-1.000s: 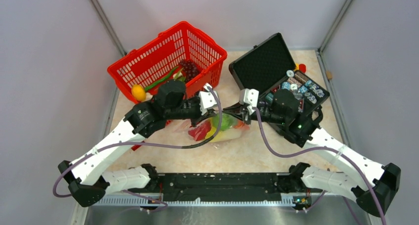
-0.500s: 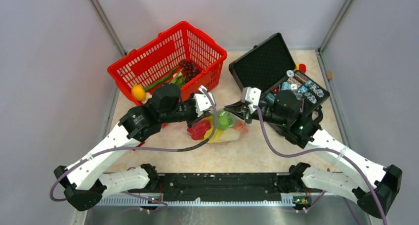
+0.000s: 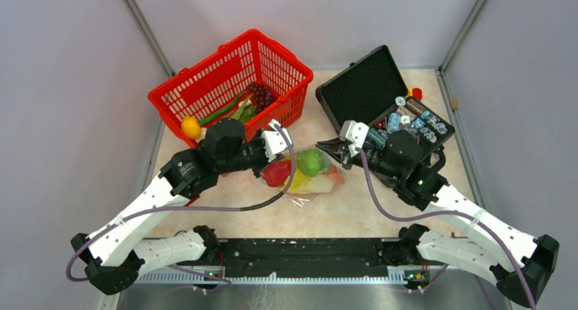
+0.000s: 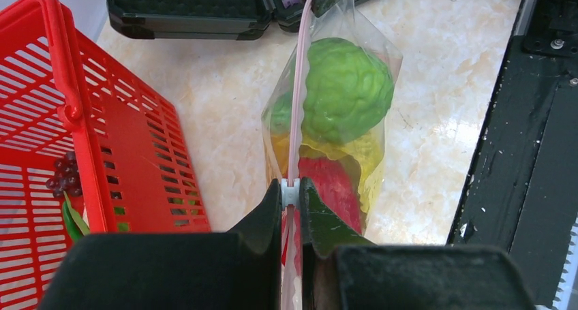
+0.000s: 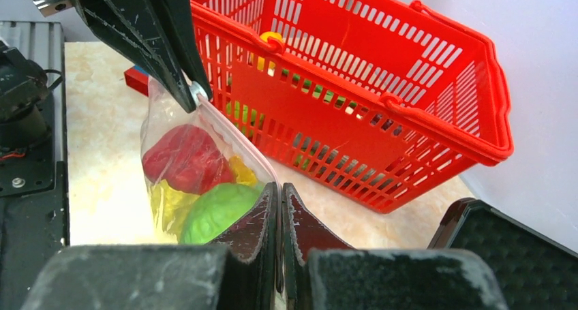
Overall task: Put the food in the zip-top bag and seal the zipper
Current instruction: Zip the zipper food storage bag at the center of the board.
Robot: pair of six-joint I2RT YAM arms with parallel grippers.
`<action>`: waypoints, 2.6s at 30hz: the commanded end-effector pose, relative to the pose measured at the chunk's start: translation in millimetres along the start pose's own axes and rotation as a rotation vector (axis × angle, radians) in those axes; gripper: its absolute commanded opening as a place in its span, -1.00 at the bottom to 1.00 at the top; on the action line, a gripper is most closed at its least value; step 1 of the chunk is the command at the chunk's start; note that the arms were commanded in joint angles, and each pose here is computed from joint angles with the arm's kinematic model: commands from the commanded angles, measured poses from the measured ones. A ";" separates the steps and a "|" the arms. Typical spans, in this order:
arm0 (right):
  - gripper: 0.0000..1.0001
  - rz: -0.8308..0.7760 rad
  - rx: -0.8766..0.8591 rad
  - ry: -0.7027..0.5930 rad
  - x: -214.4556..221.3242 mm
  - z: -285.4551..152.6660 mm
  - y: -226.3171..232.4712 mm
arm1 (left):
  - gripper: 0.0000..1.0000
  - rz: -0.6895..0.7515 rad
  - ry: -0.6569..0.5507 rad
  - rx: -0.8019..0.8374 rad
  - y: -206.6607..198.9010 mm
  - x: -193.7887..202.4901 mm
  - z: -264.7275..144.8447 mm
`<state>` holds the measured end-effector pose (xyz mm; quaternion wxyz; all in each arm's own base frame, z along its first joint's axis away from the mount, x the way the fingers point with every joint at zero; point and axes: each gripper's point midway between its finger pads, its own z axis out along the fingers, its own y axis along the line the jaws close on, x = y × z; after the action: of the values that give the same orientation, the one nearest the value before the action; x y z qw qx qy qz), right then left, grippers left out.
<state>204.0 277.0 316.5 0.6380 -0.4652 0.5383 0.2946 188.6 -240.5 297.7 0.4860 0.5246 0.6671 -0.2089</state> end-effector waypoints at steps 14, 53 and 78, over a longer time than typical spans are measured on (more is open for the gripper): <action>0.16 0.014 -0.086 -0.024 -43.1 3.2 2.0 | -1.00 0.032 -0.155 0.067 -4.0 -44.0 -2.0; -0.71 -0.057 -0.379 0.220 -13.0 39.8 45.3 | -1.00 0.008 -0.175 0.073 -6.2 -47.7 -3.4; -1.00 -0.092 -0.067 0.191 2.3 30.4 3.9 | -1.00 -0.061 0.111 -0.075 1.6 34.0 -24.8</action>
<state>196.5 312.0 299.2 0.5447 -0.5699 0.5541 0.2673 180.5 -229.0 292.7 0.4842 0.5176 0.6737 -0.2091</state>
